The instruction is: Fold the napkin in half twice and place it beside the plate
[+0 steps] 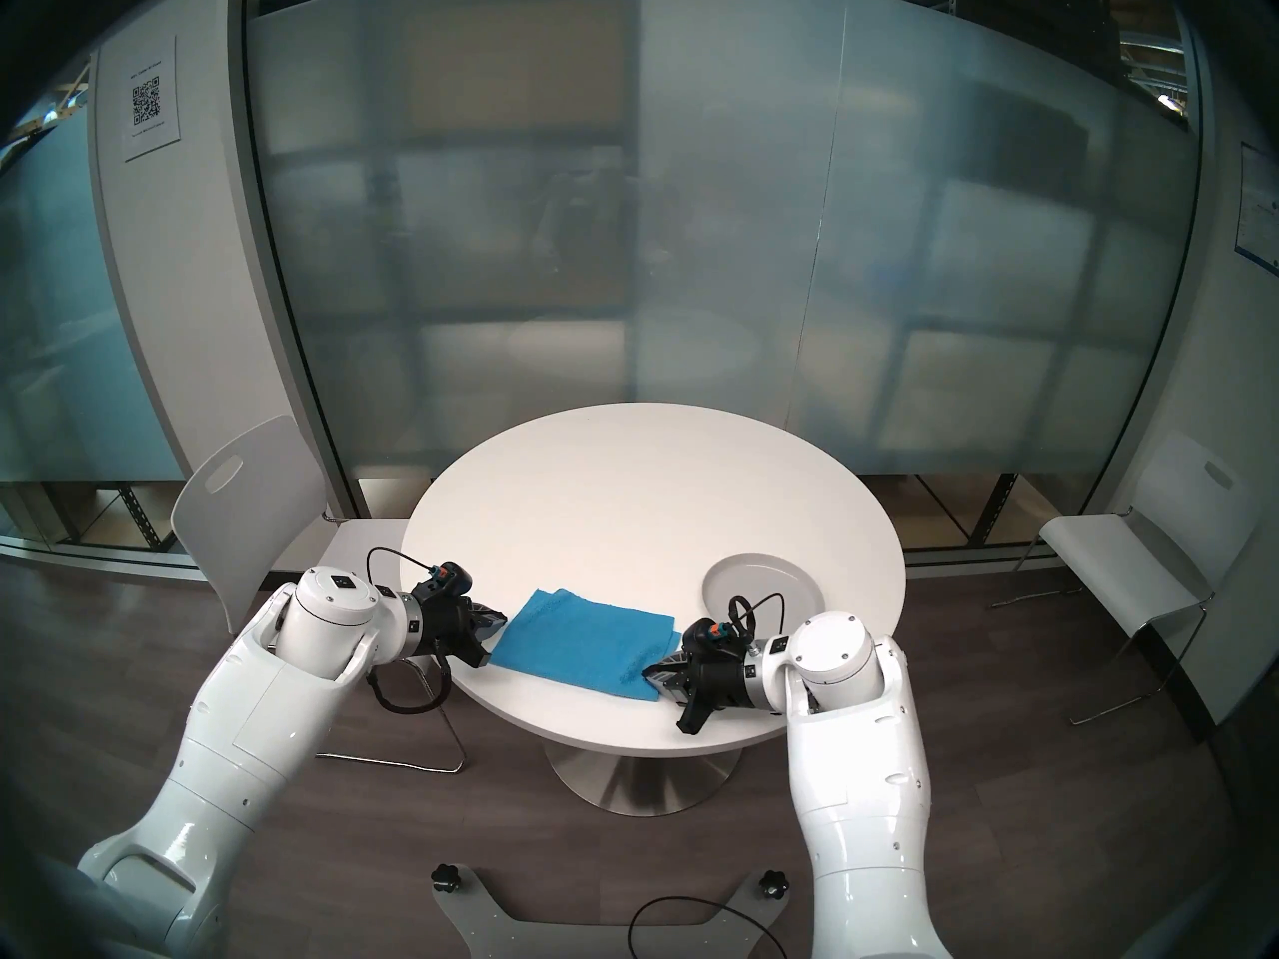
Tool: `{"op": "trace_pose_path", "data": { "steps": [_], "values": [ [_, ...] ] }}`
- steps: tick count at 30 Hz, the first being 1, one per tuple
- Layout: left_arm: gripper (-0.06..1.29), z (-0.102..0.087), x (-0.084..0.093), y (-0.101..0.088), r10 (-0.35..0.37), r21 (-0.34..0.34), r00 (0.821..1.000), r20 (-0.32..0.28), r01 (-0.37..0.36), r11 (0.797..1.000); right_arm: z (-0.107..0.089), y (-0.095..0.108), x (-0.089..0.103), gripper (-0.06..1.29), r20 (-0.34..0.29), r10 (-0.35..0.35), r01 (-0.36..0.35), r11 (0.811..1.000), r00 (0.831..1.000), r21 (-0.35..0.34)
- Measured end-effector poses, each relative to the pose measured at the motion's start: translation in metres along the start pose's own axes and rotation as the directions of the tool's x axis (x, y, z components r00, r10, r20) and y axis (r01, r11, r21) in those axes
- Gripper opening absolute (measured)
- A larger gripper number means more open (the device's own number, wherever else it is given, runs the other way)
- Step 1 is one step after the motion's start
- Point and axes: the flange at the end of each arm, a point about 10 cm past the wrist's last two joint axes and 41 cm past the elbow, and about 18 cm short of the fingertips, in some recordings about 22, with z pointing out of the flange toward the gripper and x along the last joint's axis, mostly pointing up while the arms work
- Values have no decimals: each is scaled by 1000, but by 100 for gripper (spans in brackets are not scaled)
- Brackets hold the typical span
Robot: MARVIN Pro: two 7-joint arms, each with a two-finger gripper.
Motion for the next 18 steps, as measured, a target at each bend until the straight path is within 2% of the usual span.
{"op": "trace_pose_path", "data": {
  "steps": [5,9,11,18],
  "values": [
    [21,-2,0,0,-22,-11,1000,12,22,1000,0,1,0,28,-1,-2,2,1000,1000,1],
    [25,-3,-1,-1,-43,-16,999,19,43,999,0,1,-1,28,-2,-2,2,1000,1000,2],
    [33,-3,-1,0,-62,-21,998,24,62,998,0,1,-1,28,-3,-2,2,1000,1000,3],
    [34,-3,-1,1,-111,-40,993,39,112,993,0,1,-2,28,-5,-2,2,1000,1000,3]
  ]
}}
